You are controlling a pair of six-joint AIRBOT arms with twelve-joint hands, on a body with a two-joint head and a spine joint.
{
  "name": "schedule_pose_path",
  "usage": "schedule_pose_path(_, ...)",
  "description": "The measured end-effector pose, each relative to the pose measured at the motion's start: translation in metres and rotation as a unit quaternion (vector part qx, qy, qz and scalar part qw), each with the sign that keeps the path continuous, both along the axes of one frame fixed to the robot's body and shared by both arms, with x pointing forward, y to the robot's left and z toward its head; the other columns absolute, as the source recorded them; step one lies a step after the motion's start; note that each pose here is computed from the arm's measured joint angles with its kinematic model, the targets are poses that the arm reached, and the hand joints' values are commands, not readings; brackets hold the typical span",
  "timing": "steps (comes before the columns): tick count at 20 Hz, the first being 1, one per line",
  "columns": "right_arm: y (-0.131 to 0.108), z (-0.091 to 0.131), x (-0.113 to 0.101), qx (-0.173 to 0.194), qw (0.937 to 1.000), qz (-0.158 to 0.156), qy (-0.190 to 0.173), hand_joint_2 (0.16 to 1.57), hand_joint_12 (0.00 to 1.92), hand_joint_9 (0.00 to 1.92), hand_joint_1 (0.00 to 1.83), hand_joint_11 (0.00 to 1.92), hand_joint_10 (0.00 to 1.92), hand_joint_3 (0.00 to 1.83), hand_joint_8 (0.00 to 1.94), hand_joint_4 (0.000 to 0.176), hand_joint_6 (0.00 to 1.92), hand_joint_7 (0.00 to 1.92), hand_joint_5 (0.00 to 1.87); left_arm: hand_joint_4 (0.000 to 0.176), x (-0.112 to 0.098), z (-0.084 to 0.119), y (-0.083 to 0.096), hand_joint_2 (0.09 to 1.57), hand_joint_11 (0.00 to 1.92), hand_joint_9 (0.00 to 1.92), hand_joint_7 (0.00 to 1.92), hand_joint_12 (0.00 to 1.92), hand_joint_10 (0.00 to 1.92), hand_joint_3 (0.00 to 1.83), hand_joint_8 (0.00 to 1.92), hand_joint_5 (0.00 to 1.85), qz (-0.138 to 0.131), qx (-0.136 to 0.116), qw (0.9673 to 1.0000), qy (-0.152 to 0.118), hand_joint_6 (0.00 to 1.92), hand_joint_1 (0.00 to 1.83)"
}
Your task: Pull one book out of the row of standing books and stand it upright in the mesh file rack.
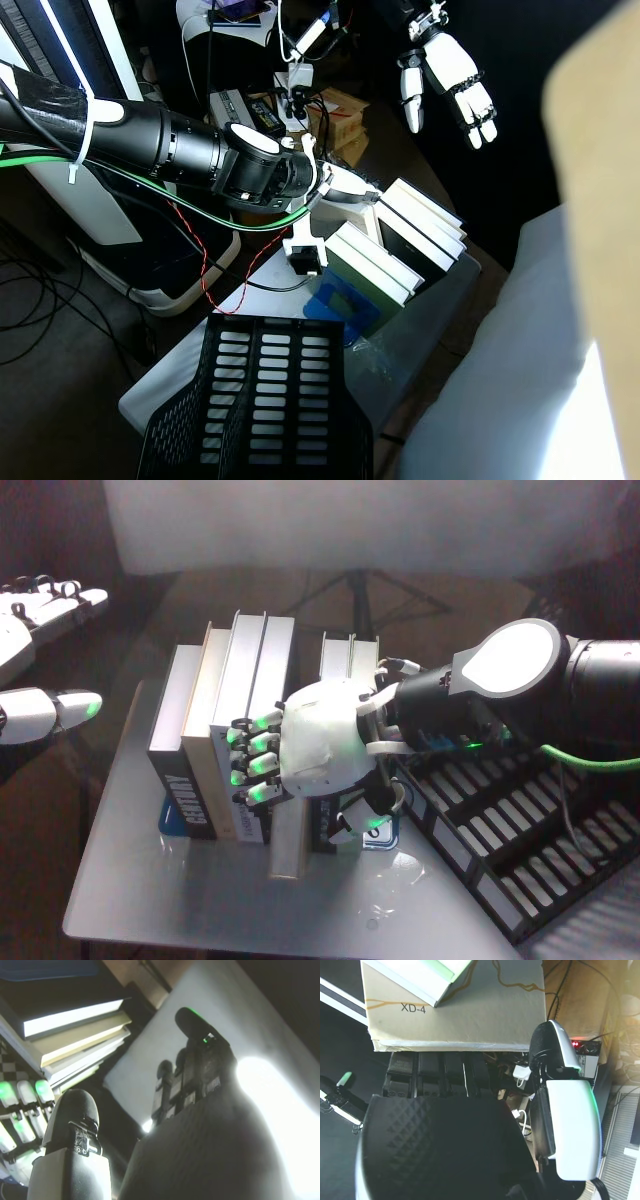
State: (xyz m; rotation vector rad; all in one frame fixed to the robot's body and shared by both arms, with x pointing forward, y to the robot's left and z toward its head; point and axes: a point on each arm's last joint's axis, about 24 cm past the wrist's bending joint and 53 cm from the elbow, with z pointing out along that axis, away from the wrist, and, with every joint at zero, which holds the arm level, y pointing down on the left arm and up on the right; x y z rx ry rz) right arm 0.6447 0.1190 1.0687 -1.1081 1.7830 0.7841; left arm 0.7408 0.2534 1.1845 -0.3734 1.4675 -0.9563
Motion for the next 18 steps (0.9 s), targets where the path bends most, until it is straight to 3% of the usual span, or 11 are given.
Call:
schedule_pose_path(4, 0.000, 0.003, 0.001, 0.007, 1.0000, -0.003, 0.002, 1.22, 0.00, 0.07, 0.54, 0.00, 0.02, 0.00, 0.00, 0.071, 0.54, 0.11, 0.07, 0.047, 0.000, -0.001, -0.001, 1.29, 0.00, 0.02, 0.00, 1.07, 0.01, 0.00, 0.00, 0.05, -0.001, 0.002, 1.0000, 0.001, 0.00, 0.48)
schedule_pose_path(5, 0.000, 0.005, 0.002, 0.012, 0.9999, -0.002, -0.002, 1.22, 0.00, 0.07, 0.54, 0.00, 0.02, 0.00, 0.00, 0.071, 0.54, 0.11, 0.07, 0.063, 0.000, -0.001, -0.001, 1.29, 0.00, 0.00, 0.00, 0.78, 0.00, 0.00, 0.00, 0.06, -0.002, 0.003, 1.0000, 0.001, 0.00, 0.48)
schedule_pose_path(6, -0.003, 0.009, 0.004, 0.022, 0.9998, -0.005, 0.001, 1.22, 0.00, 0.07, 0.54, 0.00, 0.02, 0.00, 0.00, 0.071, 0.54, 0.11, 0.07, 0.068, 0.000, 0.001, -0.003, 1.29, 0.00, 0.00, 0.00, 0.68, 0.00, 0.00, 0.00, 0.06, -0.006, 0.005, 1.0000, -0.001, 0.00, 0.46)
schedule_pose_path(9, -0.008, 0.012, 0.007, 0.024, 0.9997, -0.010, 0.000, 1.22, 0.00, 0.07, 0.54, 0.00, 0.02, 0.00, 0.00, 0.071, 0.54, 0.11, 0.07, 0.086, 0.001, 0.011, -0.009, 1.30, 0.00, 0.00, 0.00, 0.76, 0.00, 0.01, 0.00, 0.06, -0.012, 0.003, 0.9998, -0.014, 0.00, 0.41)
schedule_pose_path(10, -0.008, 0.012, 0.006, 0.025, 0.9997, -0.009, 0.002, 1.22, 0.00, 0.07, 0.54, 0.00, 0.02, 0.00, 0.00, 0.071, 0.54, 0.11, 0.07, 0.083, 0.001, 0.016, -0.011, 1.32, 0.00, 0.00, 0.00, 0.55, 0.00, 0.00, 0.00, 0.04, -0.017, 0.006, 0.9996, -0.020, 0.01, 0.38)
schedule_pose_path(11, -0.010, 0.013, 0.006, 0.026, 0.9996, -0.009, 0.004, 1.22, 0.00, 0.07, 0.54, 0.00, 0.02, 0.00, 0.00, 0.071, 0.54, 0.11, 0.07, 0.073, 0.000, 0.020, -0.015, 1.34, 0.00, 0.00, 0.00, 0.16, 0.00, 0.00, 0.00, 0.03, -0.022, 0.008, 0.9994, -0.026, 0.00, 0.33)
schedule_pose_path(12, -0.014, 0.015, 0.006, 0.028, 0.9996, -0.010, 0.004, 1.22, 0.00, 0.07, 0.54, 0.00, 0.02, 0.00, 0.00, 0.071, 0.54, 0.11, 0.07, 0.042, 0.001, 0.025, -0.019, 1.35, 0.00, 0.00, 0.00, 0.03, 0.00, 0.00, 0.00, 0.04, -0.026, 0.007, 0.9991, -0.032, 0.01, 0.32)
schedule_pose_path(13, -0.017, 0.019, 0.006, 0.034, 0.9994, -0.010, -0.001, 1.22, 0.00, 0.07, 0.54, 0.00, 0.02, 0.00, 0.00, 0.071, 0.54, 0.11, 0.07, 0.028, 0.001, 0.031, -0.022, 1.37, 0.00, 0.00, 0.00, 0.01, 0.00, 0.01, 0.00, 0.01, -0.030, 0.008, 0.9988, -0.037, 0.00, 0.24)
schedule_pose_path(15, -0.023, 0.027, 0.009, 0.049, 0.9986, -0.018, 0.002, 1.22, 0.00, 0.07, 0.54, 0.00, 0.02, 0.00, 0.00, 0.071, 0.54, 0.11, 0.08, 0.000, 0.001, 0.038, -0.023, 1.39, 0.00, 0.00, 0.00, 0.00, 0.00, 0.02, 0.00, 0.04, -0.032, 0.009, 0.9984, -0.046, 0.02, 0.17)
schedule_pose_path(17, -0.026, 0.031, 0.012, 0.053, 0.9983, -0.023, 0.001, 1.22, 0.00, 0.07, 0.54, 0.00, 0.02, 0.00, 0.00, 0.071, 0.54, 0.11, 0.08, 0.000, 0.001, 0.039, -0.022, 1.40, 0.00, 0.00, 0.00, 0.00, 0.00, 0.02, 0.00, 0.10, -0.031, 0.008, 0.9983, -0.048, 0.04, 0.06)
schedule_pose_path(18, -0.026, 0.032, 0.012, 0.054, 0.9983, -0.023, 0.000, 1.22, 0.00, 0.07, 0.54, 0.00, 0.02, 0.00, 0.00, 0.071, 0.54, 0.11, 0.08, 0.000, 0.001, 0.038, -0.022, 1.42, 0.00, 0.02, 0.13, 0.92, 0.23, 0.00, 0.02, 0.22, -0.031, 0.009, 0.9983, -0.048, 0.11, 0.07)
